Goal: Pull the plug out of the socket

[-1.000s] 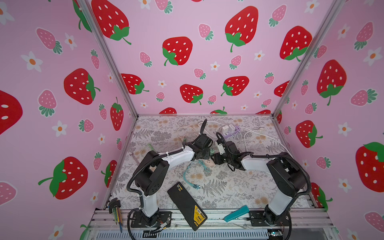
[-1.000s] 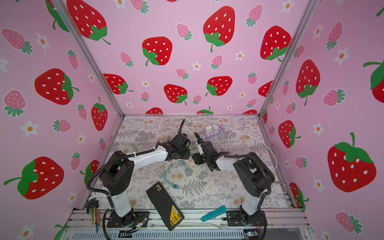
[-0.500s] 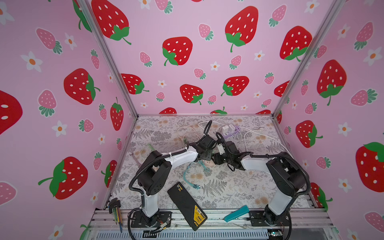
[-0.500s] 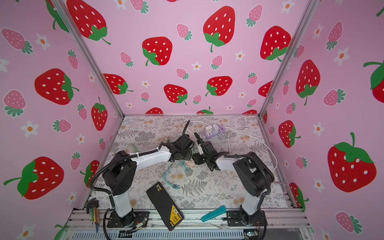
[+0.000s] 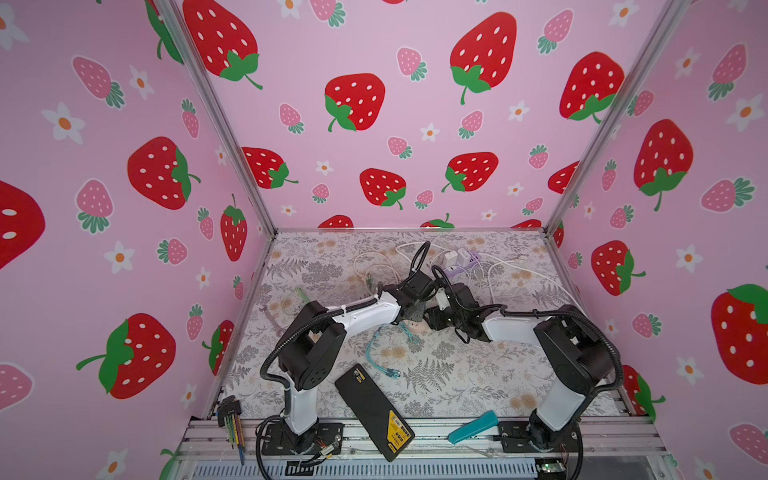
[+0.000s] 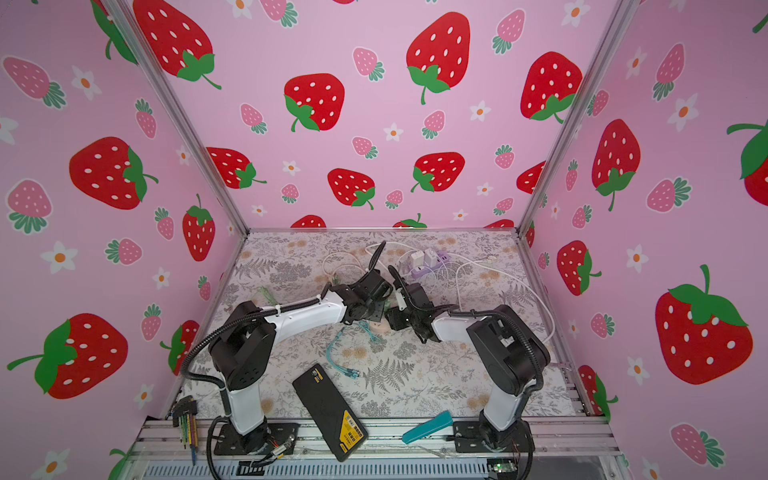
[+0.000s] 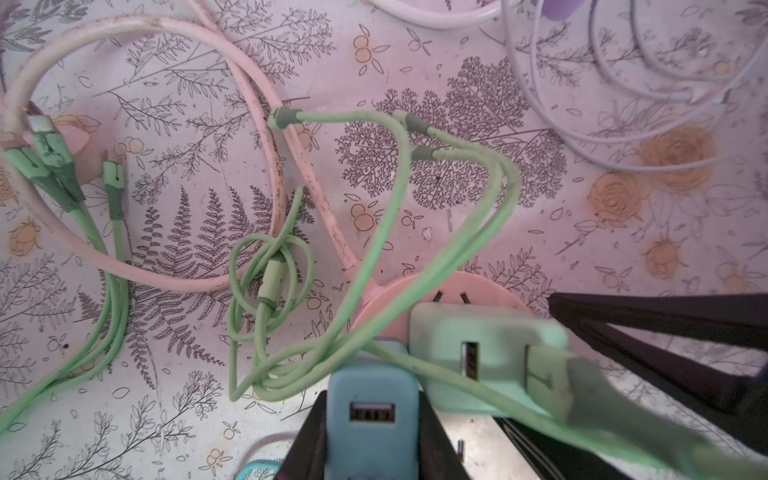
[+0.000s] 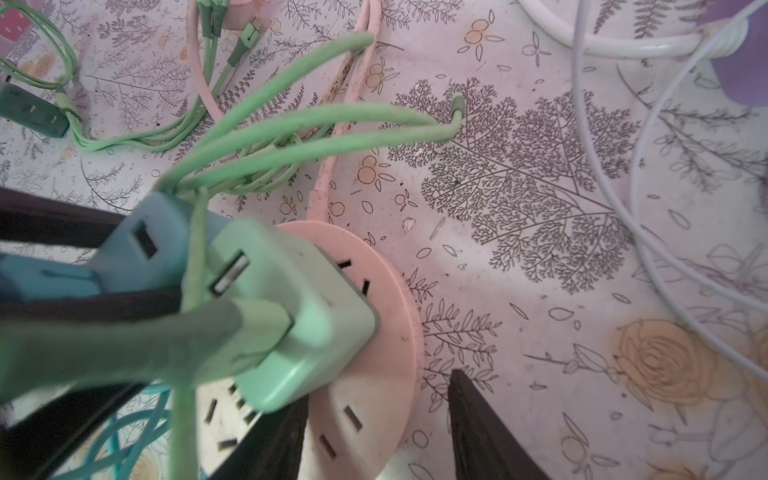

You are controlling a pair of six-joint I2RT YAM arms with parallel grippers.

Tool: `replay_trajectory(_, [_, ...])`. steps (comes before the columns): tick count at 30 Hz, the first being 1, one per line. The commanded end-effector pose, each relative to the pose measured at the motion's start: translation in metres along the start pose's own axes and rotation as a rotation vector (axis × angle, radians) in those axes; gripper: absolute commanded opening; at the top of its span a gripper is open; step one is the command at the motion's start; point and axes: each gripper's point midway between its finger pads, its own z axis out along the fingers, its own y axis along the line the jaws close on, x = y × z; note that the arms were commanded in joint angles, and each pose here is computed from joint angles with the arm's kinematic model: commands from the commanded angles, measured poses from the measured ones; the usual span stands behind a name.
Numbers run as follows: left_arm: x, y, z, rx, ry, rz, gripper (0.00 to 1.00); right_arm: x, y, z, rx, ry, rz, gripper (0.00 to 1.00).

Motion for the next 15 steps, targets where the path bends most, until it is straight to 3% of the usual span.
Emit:
replay_trajectory(1, [-0.002,0.028,-0.004,-0.131,0.004,0.033,0.09,0.047,-0.026,0.005,0.106,0.154,0.011,0.55])
replay_trajectory(7, [0.001,0.027,-0.002,-0.118,0.009,0.017,0.09,0.051,-0.026,0.007,0.100,0.171,0.015,0.52])
replay_trajectory(13, [0.006,0.018,0.006,0.076,0.039,-0.108,0.09,0.068,-0.033,0.018,0.115,0.245,0.027,0.52])
replay_trajectory(15, [0.007,0.021,0.005,0.085,0.037,-0.126,0.09,0.071,-0.033,0.019,0.106,0.255,0.030,0.49])
